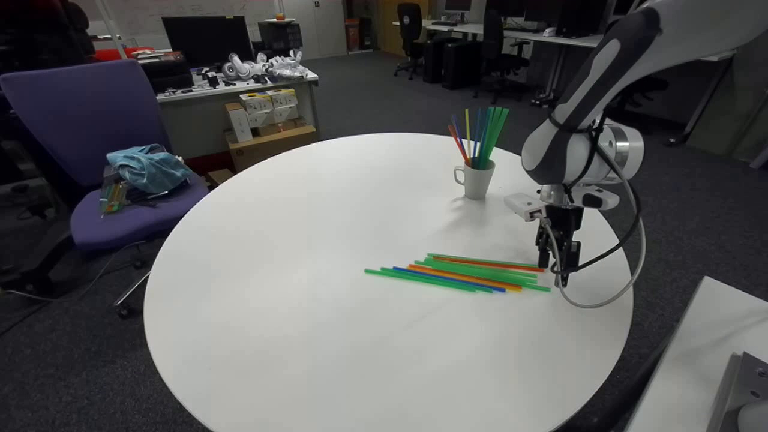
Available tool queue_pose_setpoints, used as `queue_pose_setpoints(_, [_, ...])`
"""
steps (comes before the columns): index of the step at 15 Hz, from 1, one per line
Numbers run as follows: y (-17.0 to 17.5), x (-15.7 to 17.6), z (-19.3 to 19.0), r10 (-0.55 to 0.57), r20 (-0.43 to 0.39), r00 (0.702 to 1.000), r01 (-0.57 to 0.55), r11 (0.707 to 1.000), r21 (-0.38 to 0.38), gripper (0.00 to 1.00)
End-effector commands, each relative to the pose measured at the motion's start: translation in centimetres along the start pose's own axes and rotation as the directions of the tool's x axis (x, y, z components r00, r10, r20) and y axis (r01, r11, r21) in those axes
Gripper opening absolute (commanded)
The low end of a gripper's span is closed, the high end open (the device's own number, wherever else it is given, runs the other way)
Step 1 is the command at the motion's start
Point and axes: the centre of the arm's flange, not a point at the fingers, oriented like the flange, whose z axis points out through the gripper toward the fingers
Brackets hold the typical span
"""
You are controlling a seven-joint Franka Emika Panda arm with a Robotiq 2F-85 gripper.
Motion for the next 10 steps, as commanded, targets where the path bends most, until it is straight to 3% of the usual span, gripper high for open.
queue_pose_setpoints(1, [-0.1, -1.1, 0.4, -0.002, 0.021, 1.0, 0.001, 1.0, 0.018, 1.0])
queue_pose_setpoints(10, [0.6, -2.6, 0.7, -0.015, 0.033, 0.999, 0.014, 1.0, 0.013, 1.0])
